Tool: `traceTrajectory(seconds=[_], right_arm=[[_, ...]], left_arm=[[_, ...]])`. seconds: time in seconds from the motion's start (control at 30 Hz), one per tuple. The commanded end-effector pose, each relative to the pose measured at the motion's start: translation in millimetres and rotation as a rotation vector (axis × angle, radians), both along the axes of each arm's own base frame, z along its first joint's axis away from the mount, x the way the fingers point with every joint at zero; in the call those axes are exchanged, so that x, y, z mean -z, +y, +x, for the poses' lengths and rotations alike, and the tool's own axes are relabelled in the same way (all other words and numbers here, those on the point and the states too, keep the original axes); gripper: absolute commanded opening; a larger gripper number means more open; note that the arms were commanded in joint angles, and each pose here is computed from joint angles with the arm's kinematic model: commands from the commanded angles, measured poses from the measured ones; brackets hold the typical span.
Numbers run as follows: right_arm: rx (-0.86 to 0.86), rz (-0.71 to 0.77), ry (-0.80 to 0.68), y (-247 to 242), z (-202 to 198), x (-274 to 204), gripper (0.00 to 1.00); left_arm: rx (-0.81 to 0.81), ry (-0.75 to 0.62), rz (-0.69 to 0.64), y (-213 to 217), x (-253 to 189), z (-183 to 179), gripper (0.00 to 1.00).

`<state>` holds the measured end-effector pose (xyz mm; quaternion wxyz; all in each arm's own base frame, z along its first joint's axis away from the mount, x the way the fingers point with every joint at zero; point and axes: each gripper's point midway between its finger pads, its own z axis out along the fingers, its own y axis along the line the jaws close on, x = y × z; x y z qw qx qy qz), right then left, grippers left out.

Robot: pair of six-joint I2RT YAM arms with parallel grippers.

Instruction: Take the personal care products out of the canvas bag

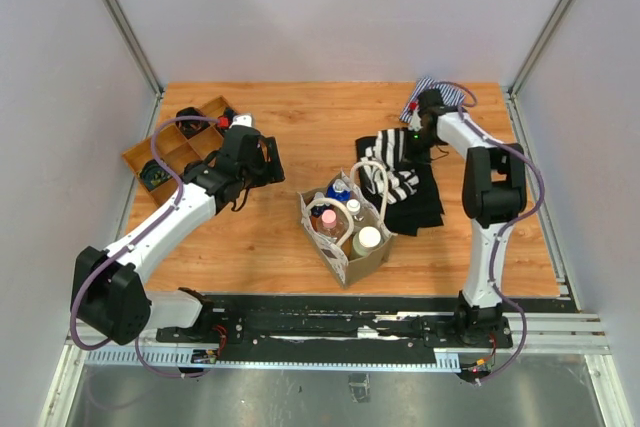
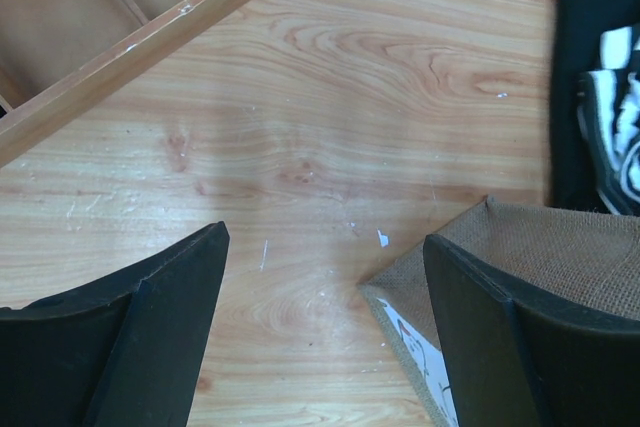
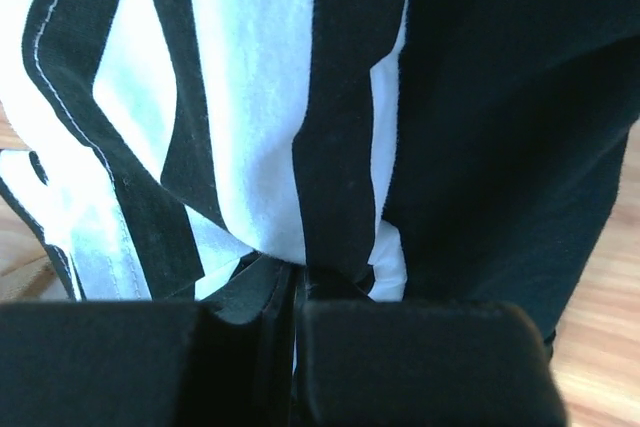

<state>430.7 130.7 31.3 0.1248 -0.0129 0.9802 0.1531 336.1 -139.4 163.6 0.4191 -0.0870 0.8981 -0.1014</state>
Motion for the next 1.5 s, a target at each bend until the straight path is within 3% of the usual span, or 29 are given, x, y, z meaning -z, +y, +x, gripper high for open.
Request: traceTrajectory(seconds=[0.0,0.17,0.3,0.43,0.6,0.7,1.0,1.13,1.47], right_arm=[[0.224,-0.228,0.210,-119,-54,48,0.01],[0.410,-0.228,0.228,-187,-80,42,0.01],[0.534,-0.429,0.167,-234,-98,6,0.01],[0.528,-0.513,0.019,-229,-97,-43,0.01],[0.436,-0.339,-0.084,-184,-82,-66,0.01],[0.380,-0.239,-0.035,-161,-82,-50,0.01],[0.474,-0.324,0.194,-187,-134,18,0.01],[0.577,-0.321,0.225,-216,-134,30,0.01],[0.613,-0.652,0.308,-284,-122,15,0.01]], left_arm=[[0.003,0.002,0.012,3,2,-2,0.83],[0.018,-0.003,0.011,1,3,0,0.83],[0.031,0.004,0.011,-2,6,0,0.83],[0.029,-0.001,0.018,1,4,-1,0.83],[0.030,-0.010,0.011,1,1,-4,0.83],[0.040,-0.012,-0.004,-2,-1,-4,0.83],[0.066,-0.025,-0.016,-7,-9,-3,0.82],[0.075,-0.012,-0.007,-6,-5,-5,0.82],[0.063,-0.011,0.009,0,-1,-9,0.82]])
